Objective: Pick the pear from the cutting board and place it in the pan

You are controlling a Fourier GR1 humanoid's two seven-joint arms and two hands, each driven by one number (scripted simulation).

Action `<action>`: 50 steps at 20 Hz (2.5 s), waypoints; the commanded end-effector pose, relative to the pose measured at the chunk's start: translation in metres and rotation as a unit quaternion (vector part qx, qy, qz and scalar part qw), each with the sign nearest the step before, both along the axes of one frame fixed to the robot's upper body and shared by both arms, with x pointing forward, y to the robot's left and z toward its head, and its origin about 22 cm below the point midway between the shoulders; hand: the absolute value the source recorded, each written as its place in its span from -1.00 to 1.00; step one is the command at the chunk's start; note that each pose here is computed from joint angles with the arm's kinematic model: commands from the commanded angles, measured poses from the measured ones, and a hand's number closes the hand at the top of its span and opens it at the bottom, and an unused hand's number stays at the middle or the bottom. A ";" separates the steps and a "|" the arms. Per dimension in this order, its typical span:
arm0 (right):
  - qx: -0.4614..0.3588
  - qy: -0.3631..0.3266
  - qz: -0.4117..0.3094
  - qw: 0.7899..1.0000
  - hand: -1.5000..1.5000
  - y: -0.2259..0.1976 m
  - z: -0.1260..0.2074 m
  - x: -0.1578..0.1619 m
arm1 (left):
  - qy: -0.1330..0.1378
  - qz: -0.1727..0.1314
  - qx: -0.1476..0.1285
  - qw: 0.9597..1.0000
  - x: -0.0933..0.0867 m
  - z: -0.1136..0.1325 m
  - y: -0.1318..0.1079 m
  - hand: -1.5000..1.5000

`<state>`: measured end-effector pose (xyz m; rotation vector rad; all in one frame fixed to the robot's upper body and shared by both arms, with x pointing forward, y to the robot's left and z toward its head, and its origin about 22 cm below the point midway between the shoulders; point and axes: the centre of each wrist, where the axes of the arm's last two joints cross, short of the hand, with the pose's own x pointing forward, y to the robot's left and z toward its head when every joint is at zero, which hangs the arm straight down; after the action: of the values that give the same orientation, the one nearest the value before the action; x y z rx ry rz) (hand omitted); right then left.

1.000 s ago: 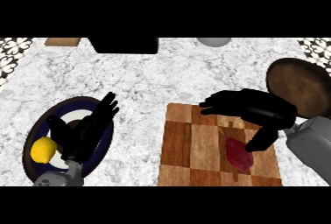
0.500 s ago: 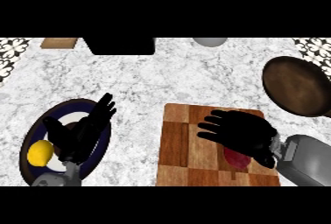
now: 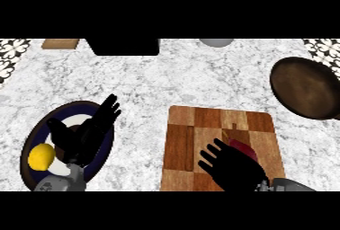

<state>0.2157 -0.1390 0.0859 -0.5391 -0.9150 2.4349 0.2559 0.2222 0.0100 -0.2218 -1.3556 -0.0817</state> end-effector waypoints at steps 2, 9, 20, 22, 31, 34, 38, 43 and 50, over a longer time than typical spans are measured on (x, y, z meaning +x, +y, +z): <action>-0.007 -0.024 -0.020 0.999 -1.00 0.007 -0.011 0.003 | 0.003 -0.006 0.004 1.000 0.003 0.004 -0.008 0.00; -0.034 -0.106 -0.005 0.994 -1.00 -0.022 -0.020 -0.009 | -0.010 -0.006 -0.001 1.000 0.001 0.004 -0.007 0.00; -0.026 -0.097 -0.010 0.995 -1.00 -0.023 -0.044 0.014 | 0.005 0.007 -0.006 1.000 -0.002 0.019 -0.001 0.00; -0.033 -0.091 -0.012 0.995 -1.00 -0.035 -0.058 0.037 | -0.006 -0.005 -0.003 1.000 -0.002 0.016 -0.001 0.00; 0.007 -0.131 0.072 0.989 1.00 -0.037 -0.077 0.054 | -0.004 -0.006 -0.004 1.000 -0.004 -0.004 -0.013 0.00; 0.013 -0.143 0.082 0.986 1.00 -0.037 -0.067 0.054 | -0.004 -0.002 0.004 1.000 -0.006 0.001 -0.010 0.00; 0.111 -0.107 -0.253 0.955 1.00 -0.047 -0.081 0.057 | 0.004 0.023 0.004 1.000 -0.007 -0.004 0.007 0.00; 0.182 -0.113 -0.476 0.853 1.00 -0.028 -0.088 0.061 | -0.007 0.016 -0.006 1.000 -0.010 -0.001 0.002 0.00; 0.311 -0.339 -0.492 0.739 1.00 -0.003 -0.020 0.063 | 0.000 0.004 0.001 1.000 -0.013 0.000 0.006 0.00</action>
<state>0.2780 -0.1577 0.0364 -1.1588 -1.0843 1.0987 0.2467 0.2205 0.0098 -0.2119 -1.3611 -0.0665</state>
